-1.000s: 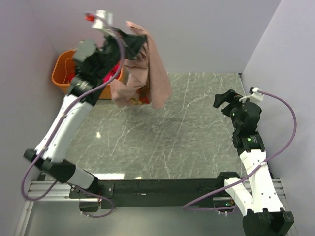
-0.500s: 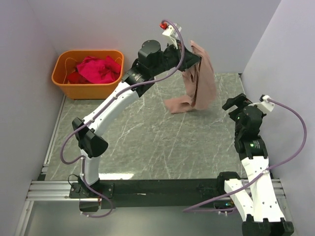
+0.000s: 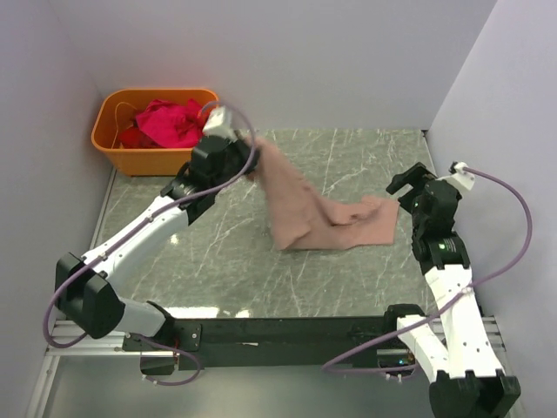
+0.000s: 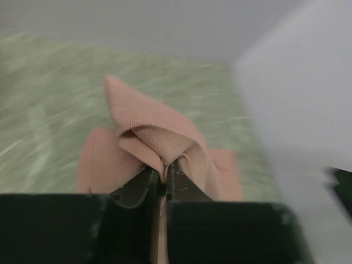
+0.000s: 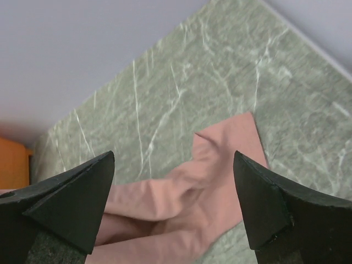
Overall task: Fold and stack the t-shirts
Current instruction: Move the tshirt to the center of the board, then flatten the tshirt out
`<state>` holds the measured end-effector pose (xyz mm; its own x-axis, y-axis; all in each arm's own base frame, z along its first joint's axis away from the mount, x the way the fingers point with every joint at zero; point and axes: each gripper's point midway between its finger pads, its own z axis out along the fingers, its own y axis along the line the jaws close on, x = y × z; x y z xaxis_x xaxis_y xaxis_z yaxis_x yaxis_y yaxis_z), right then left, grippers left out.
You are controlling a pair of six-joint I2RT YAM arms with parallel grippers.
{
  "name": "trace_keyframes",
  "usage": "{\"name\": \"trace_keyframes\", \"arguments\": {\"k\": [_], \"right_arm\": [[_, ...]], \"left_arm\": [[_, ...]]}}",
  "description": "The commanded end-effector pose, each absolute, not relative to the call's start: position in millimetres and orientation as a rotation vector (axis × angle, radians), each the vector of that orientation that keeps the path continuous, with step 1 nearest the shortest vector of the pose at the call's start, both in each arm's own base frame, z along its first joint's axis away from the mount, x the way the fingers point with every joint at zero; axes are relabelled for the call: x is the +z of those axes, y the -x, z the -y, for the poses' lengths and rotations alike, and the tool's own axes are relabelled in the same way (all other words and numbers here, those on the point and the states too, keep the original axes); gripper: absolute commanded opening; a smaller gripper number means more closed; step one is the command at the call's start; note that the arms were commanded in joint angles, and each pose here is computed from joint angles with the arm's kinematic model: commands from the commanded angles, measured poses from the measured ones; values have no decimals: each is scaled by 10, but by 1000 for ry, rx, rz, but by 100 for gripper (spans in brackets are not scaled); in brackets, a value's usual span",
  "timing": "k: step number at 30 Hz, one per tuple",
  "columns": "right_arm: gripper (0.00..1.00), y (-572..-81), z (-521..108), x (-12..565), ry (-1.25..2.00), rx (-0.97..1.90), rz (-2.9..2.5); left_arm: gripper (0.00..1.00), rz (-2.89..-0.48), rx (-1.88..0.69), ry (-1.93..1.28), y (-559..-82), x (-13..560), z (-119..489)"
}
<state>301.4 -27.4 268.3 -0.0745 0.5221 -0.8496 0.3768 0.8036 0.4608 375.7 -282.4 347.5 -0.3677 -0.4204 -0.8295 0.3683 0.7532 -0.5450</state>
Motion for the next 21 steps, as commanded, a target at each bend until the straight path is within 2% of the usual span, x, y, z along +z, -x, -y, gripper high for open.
{"name": "trace_keyframes", "arguments": {"k": [1, 2, 3, 4, 5, 8, 12, 16, 21], "right_arm": [[94, -3162, 138, 2678, -683, 211, -1736], [94, -3190, 121, 2645, -682, 216, -1752], [94, -3219, 71, 2622, -672, 238, -1777], [94, -3278, 47, 2503, -679, 239, -1823], [94, -3303, 28, 2458, -678, 243, -1848], [94, -3378, -19, 2255, -687, 241, -1947], [94, -3344, 26, 1896, -748, 169, -2084], [94, -3230, 151, 1498, -856, 43, -2182], [94, -3105, 288, 1166, -935, -44, -2256]], "left_arm": [[14, -1886, -546, 364, -3848, 2638, 2064], [25, -1893, -512, 394, -3797, 2562, 1959], [57, -1962, -460, 434, -3697, 2265, 1860], [75, -1980, -418, 474, -3661, 2157, 1759], [99, -1992, -364, 528, -3606, 2041, 1631], [99, -2049, -227, 596, -3449, 1825, 1387], [99, -2129, -231, 617, -3274, 1625, 1382], [99, -2295, -527, 437, -2979, 1398, 2055], [99, -2387, -640, 252, -2857, 1214, 2673]]}}
